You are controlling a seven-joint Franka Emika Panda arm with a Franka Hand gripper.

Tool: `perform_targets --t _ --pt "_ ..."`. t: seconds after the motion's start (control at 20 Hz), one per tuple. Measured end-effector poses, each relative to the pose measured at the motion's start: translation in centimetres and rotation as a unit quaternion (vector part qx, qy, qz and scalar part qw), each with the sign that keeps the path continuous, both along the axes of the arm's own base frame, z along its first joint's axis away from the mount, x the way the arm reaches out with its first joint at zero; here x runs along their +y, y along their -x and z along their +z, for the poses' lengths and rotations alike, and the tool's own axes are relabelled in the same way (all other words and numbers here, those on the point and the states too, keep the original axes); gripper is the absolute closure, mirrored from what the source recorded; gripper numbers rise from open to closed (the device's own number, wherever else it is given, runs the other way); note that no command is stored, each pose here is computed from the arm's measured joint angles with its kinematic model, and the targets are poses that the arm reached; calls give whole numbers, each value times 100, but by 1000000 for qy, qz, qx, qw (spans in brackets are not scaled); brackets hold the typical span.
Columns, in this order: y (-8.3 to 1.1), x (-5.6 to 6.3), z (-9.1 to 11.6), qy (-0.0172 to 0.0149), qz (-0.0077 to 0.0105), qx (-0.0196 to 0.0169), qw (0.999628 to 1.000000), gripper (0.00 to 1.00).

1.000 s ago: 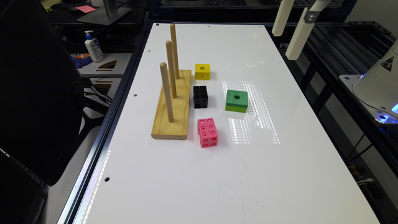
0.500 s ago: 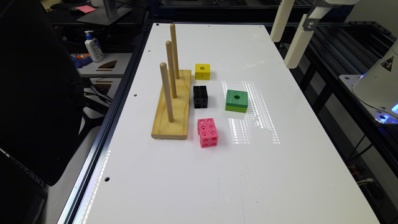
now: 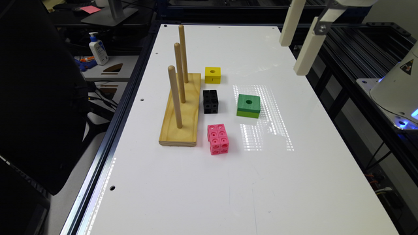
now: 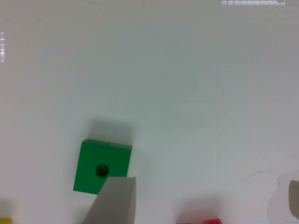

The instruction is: Pick up pink block.

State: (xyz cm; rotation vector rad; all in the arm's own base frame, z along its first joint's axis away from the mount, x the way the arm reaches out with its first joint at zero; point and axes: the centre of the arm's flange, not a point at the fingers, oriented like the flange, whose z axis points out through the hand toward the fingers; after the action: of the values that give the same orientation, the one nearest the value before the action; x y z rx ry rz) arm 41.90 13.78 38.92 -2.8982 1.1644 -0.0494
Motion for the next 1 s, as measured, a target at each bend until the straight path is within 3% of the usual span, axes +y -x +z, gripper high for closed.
perform_targets --t 0.35,0.6,1.0 --pt "-147 59 2 -5717 711 1478 999982 0" --pt "-257 95 -8 -9941 1167 3429 999944 0" --pt "-336 122 -6 -13150 1381 3489 999906 0"
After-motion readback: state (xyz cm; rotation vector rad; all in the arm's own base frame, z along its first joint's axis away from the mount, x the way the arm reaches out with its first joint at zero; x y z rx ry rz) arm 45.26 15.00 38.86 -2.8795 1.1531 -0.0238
